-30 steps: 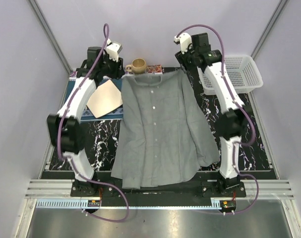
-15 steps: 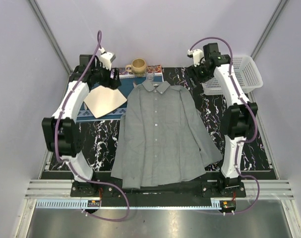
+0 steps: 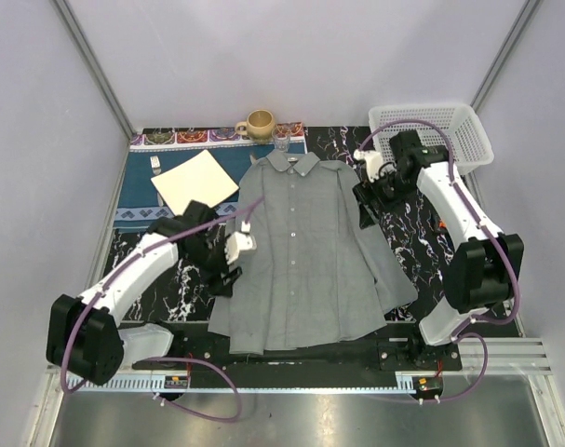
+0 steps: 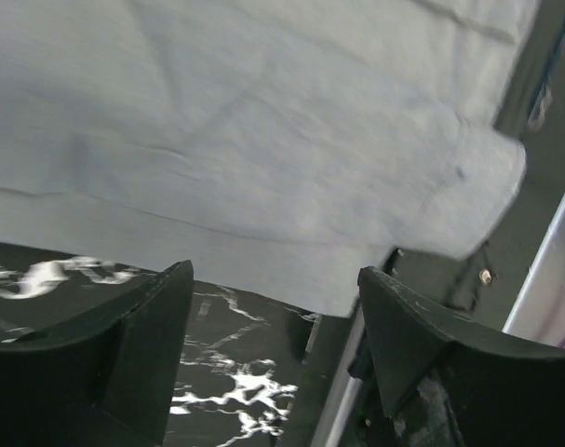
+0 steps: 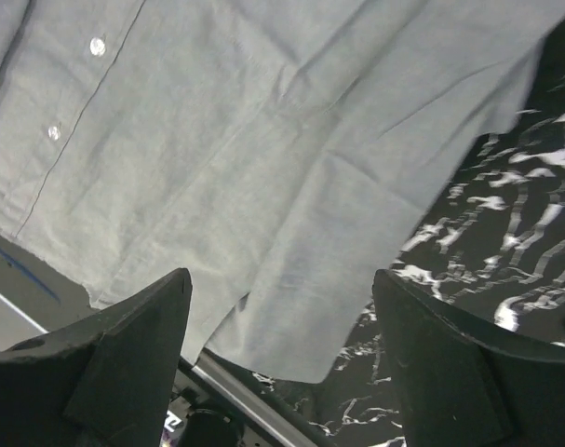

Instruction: Pin the brooch onto the clothing

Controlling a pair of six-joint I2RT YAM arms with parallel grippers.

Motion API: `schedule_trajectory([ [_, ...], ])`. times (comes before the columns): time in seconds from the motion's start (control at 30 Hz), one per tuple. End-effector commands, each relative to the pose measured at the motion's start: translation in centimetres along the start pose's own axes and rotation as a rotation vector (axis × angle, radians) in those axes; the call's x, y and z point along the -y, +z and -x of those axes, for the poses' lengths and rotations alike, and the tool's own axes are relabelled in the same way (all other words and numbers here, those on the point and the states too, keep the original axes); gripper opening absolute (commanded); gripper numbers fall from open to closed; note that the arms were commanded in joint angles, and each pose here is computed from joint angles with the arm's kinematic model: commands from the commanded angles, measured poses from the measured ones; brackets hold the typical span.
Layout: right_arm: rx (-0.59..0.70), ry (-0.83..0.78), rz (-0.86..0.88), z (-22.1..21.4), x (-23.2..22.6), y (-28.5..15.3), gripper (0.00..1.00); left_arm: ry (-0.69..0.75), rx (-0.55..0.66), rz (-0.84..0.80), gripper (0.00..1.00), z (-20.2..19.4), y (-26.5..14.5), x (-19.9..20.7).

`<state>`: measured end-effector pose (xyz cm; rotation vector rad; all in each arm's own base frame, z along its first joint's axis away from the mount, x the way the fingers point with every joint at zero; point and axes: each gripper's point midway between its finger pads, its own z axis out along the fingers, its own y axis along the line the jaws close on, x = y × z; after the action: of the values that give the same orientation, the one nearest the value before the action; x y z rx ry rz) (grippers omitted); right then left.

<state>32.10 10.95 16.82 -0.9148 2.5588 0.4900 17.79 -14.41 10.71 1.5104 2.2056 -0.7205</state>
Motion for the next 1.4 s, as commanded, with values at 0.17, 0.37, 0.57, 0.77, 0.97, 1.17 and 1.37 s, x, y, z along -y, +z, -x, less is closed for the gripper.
schedule_trajectory([
  [0.17,-0.094,-0.025,0.120,-2.5,-3.9,3.9,0.81,0.394,-0.057,-0.075,0.74,-3.2,3.2,4.4],
  [0.37,-0.132,0.006,0.147,-2.9,-4.0,5.2,0.79,0.687,-0.041,-0.224,0.75,-4.2,4.9,8.6],
  [0.57,-0.158,0.012,0.134,-3.5,-3.5,5.8,0.79,0.856,-0.043,-0.295,0.82,-4.6,6.8,12.3],
  [0.77,-0.164,0.016,0.135,-3.6,-3.6,6.0,0.79,0.899,-0.091,-0.324,0.79,-5.9,8.3,12.8],
  [0.97,-0.149,0.001,0.120,-3.2,-3.4,5.5,0.78,0.911,-0.112,-0.228,0.39,-4.3,8.0,11.5],
  [1.17,-0.135,-0.014,0.116,-2.7,-3.3,5.2,0.77,0.905,-0.027,-0.104,0.00,0.4,1.8,10.6],
  [1.37,-0.132,-0.013,0.101,-2.4,-2.8,5.6,0.76,0.942,-0.134,0.265,0.00,3.9,-8.7,1.5],
])
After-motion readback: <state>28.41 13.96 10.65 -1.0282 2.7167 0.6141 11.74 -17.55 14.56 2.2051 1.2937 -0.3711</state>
